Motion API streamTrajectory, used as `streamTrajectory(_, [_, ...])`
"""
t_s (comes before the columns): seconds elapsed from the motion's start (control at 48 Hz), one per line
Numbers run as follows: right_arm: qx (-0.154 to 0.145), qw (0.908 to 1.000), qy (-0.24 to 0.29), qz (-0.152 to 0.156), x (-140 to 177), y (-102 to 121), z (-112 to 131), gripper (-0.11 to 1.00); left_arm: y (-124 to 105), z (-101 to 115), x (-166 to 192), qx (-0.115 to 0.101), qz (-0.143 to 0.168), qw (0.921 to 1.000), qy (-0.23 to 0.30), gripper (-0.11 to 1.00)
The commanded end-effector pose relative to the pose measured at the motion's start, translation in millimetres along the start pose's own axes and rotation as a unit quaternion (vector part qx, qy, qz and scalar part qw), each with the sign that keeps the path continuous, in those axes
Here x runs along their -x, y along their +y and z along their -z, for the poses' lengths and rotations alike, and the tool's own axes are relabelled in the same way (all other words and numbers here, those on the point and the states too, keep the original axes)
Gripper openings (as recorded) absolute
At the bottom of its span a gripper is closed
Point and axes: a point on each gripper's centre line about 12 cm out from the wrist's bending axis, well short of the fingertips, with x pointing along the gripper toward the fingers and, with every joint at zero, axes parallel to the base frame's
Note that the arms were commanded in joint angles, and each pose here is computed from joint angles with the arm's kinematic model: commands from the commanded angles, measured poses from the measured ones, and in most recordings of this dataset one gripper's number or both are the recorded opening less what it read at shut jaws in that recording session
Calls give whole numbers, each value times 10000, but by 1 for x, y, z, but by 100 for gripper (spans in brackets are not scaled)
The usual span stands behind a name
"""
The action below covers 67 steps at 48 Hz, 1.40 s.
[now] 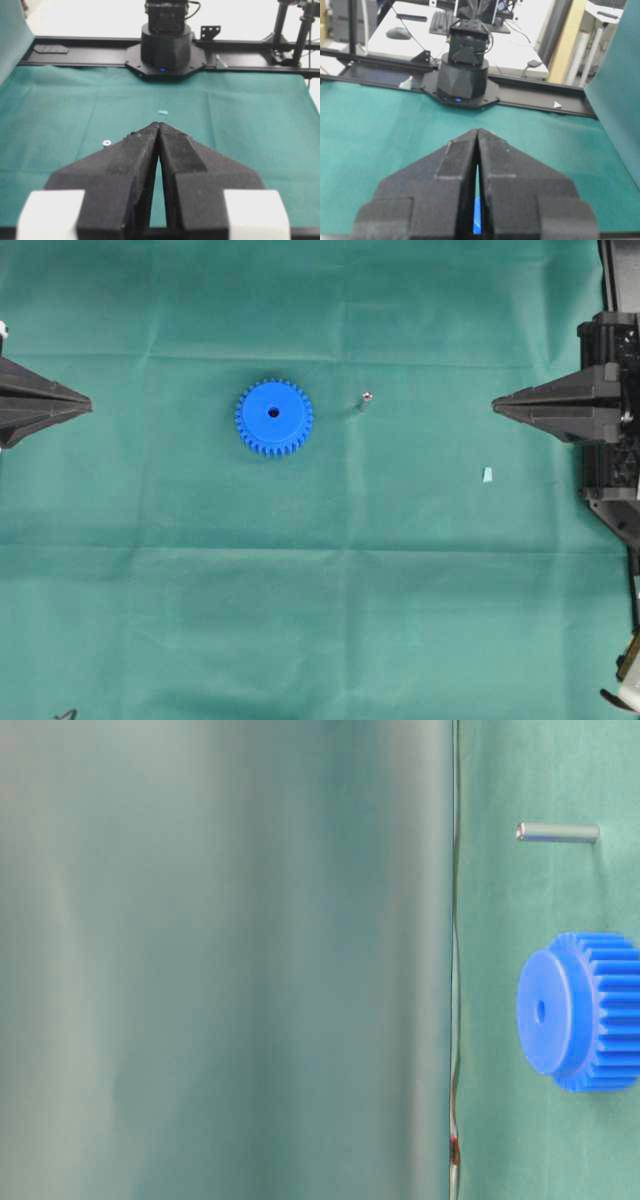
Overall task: Insert the shaft into the center hole of the gear.
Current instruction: 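Move the right gripper left and lower it around the silver shaft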
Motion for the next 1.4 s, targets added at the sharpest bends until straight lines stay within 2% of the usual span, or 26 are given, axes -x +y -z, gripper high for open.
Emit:
streamTrajectory(0.0, [40, 10000, -54, 16, -2, -1, -4, 2, -3, -11, -3, 14, 73, 10000, -31, 0])
streamTrajectory(0.292, [-50, 9994, 290, 188, -14, -8, -3, 2, -3, -7, -5, 21, 73, 9999, 123, 0])
streamTrajectory(0.563, [-330, 9935, 892, 618, -33, -26, 28, 3, -3, -6, -5, 21, 73, 9999, 146, 0])
streamTrajectory(0.605, [-385, 9918, 993, 701, -37, -30, 35, 6, -3, -6, -5, 21, 73, 9999, 146, 0])
streamTrajectory(0.709, [-483, 9874, 1249, 844, -47, -36, 50, 27, -3, -6, -5, 21, 73, 9999, 146, 0])
streamTrajectory(0.897, [-601, 9762, 1750, 1131, -67, -52, 85, 84, -3, -6, -5, 28, 71, 9998, 169, 0])
streamTrajectory(0.938, [-624, 9739, 1820, 1202, -71, -56, 93, 89, -3, -5, -5, 20, 73, 9998, 177, 0])
streamTrajectory(1.105, [-742, 9655, 2015, 1470, -81, -68, 126, 77, -3, -5, -5, 20, 72, 9998, 207, 0])
streamTrajectory(1.376, [-912, 9496, 2475, 1691, -93, -75, 171, 77, -2, -4, -5, 20, 64, 9997, 230, 0])
